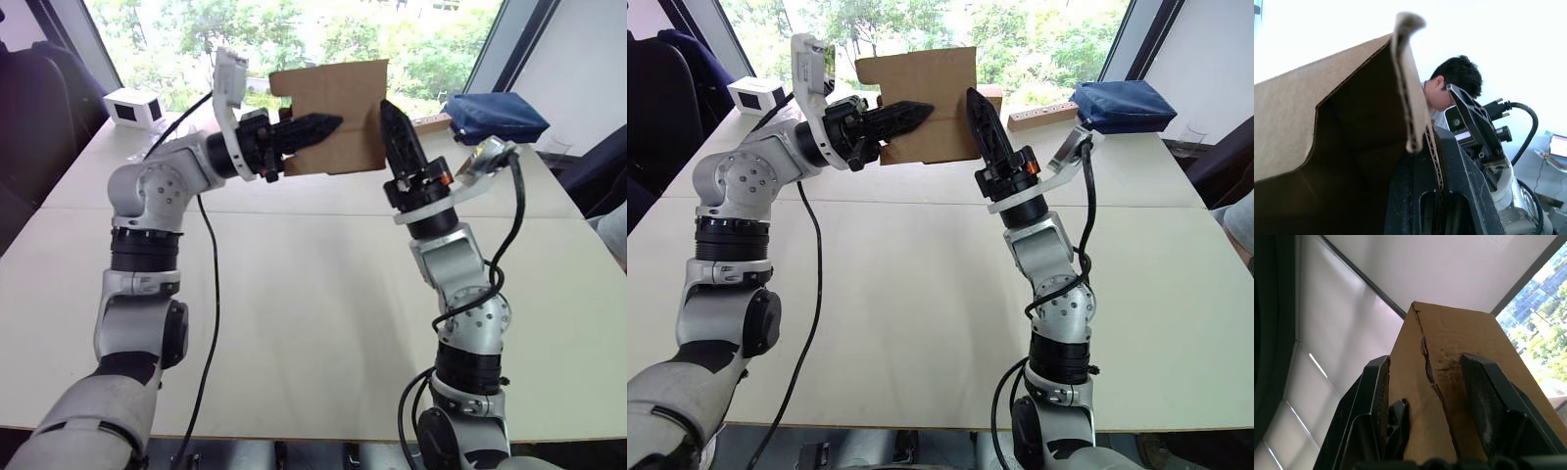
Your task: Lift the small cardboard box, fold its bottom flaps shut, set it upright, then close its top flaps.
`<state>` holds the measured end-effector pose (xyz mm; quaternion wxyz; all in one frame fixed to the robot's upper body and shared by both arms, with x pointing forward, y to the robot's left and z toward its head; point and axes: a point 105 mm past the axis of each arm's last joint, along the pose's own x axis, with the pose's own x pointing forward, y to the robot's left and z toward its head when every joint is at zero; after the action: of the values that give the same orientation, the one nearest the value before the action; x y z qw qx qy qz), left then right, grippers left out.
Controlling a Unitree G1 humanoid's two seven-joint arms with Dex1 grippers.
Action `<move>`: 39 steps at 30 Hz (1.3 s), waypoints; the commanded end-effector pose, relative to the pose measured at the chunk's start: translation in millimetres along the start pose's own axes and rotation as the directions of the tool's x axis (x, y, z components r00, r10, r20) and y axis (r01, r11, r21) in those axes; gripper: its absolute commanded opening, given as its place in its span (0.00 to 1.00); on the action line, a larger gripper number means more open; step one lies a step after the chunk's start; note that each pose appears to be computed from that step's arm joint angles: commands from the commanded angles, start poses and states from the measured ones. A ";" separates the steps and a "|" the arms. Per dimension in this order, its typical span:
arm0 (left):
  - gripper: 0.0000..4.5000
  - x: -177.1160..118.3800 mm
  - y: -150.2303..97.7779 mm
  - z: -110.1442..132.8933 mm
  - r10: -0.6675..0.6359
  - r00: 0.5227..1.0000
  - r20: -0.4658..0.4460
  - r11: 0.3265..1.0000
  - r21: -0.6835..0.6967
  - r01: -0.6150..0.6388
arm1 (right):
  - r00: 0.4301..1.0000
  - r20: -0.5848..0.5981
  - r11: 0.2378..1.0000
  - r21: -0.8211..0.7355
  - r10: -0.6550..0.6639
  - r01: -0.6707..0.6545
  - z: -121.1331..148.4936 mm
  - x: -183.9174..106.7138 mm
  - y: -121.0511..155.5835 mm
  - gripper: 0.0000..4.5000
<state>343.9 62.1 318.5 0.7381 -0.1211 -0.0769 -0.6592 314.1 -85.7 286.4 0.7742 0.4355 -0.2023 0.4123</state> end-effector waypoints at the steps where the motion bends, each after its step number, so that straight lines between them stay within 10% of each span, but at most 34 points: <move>1: 0.00 2.6 -10.9 15.4 -0.038 0.999 0.006 0.998 0.054 0.038 | 0.996 -0.042 0.995 -0.049 0.082 -0.084 6.0 -3.1 19.5 0.52; 6: 0.00 -4.8 -11.4 21.4 -0.037 0.999 0.011 0.998 0.051 0.037 | 0.996 -0.046 0.993 -0.088 0.077 -0.081 19.5 -12.6 22.0 0.52; 14: 0.00 -4.9 -12.4 19.7 -0.040 0.999 0.012 0.999 0.038 0.039 | 1.000 0.016 0.995 -0.095 0.017 -0.015 29.1 -13.4 10.4 0.01; 39: 0.00 7.3 -9.9 -8.7 -0.039 0.994 -0.101 0.997 0.057 0.045 | 0.974 -0.218 0.973 -0.202 0.068 -0.113 -21.1 -2.7 10.0 0.01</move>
<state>339.7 62.6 309.4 0.7429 -0.0809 -0.0555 -0.6622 324.2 -95.6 269.3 0.8384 0.3242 -0.1809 0.3991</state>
